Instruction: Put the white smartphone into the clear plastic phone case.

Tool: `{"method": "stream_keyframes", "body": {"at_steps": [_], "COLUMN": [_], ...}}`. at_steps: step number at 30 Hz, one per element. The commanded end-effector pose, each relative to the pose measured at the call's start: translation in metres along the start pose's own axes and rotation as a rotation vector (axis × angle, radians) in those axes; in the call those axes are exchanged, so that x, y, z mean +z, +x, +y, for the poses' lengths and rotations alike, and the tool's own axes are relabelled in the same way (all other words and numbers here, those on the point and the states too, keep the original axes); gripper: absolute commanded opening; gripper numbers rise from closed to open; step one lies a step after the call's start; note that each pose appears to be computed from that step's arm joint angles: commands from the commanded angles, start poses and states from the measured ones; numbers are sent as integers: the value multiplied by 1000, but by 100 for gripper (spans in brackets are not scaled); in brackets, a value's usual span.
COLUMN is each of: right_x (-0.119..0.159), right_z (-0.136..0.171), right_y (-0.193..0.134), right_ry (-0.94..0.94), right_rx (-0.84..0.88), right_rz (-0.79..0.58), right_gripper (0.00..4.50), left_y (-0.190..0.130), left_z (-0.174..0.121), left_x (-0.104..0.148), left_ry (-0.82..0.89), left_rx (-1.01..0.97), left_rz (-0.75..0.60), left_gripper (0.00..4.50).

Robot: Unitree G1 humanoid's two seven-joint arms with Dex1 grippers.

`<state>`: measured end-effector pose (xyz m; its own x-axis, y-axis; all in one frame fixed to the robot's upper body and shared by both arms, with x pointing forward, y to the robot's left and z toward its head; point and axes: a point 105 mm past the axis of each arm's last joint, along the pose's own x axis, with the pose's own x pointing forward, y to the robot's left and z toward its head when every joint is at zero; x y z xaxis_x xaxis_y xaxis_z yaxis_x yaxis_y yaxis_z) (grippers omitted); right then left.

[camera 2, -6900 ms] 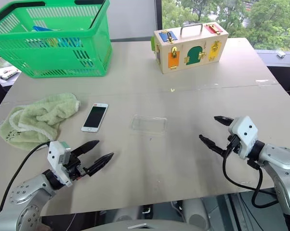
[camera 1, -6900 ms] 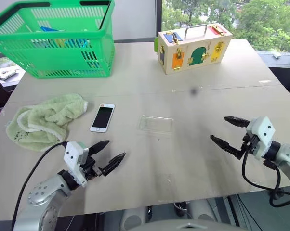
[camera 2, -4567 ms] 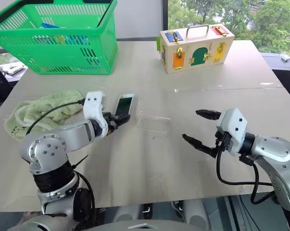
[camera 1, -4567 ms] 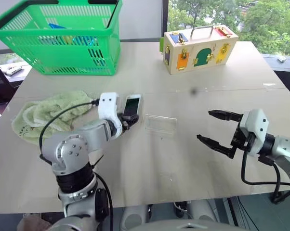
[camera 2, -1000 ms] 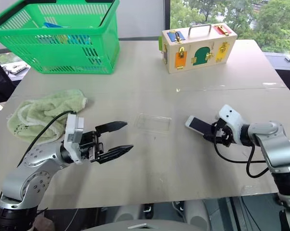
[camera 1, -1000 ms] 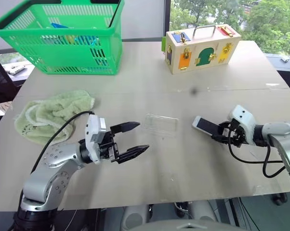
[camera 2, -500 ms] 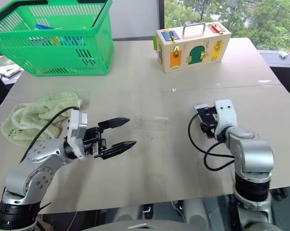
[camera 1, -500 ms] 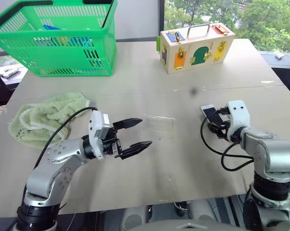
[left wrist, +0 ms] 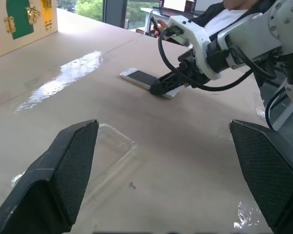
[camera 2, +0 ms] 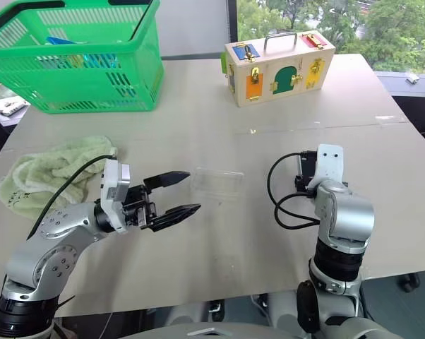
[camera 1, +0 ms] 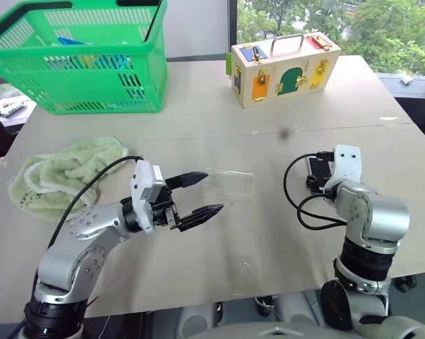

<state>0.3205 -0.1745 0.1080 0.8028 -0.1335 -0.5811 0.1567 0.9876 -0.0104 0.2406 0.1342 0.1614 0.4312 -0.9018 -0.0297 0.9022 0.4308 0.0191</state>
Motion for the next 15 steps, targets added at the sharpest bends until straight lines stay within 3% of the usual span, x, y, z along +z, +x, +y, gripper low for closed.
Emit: {"method": "stream_keyframes", "body": {"at_steps": [1, 8, 10, 15], "right_x": [9, 34, 37, 34], "right_z": [6, 4, 9, 2], "right_y": [-3, -23, -34, -50], "right_ry": [-53, -240, -300, -476], "right_rx": [45, 205, 337, 486], "right_rz": [-41, -176, -211, -203], "right_gripper": [447, 447, 447, 447], "left_y": [2, 2, 3, 4], "left_z": [-7, -5, -4, -4], "left_x": [9, 10, 11, 12], "left_ry": [27, 28, 29, 31], "left_rx": [-13, 0, 0, -3], "left_rz": [-27, -33, -37, -43], "left_gripper": [450, 450, 450, 450]}}
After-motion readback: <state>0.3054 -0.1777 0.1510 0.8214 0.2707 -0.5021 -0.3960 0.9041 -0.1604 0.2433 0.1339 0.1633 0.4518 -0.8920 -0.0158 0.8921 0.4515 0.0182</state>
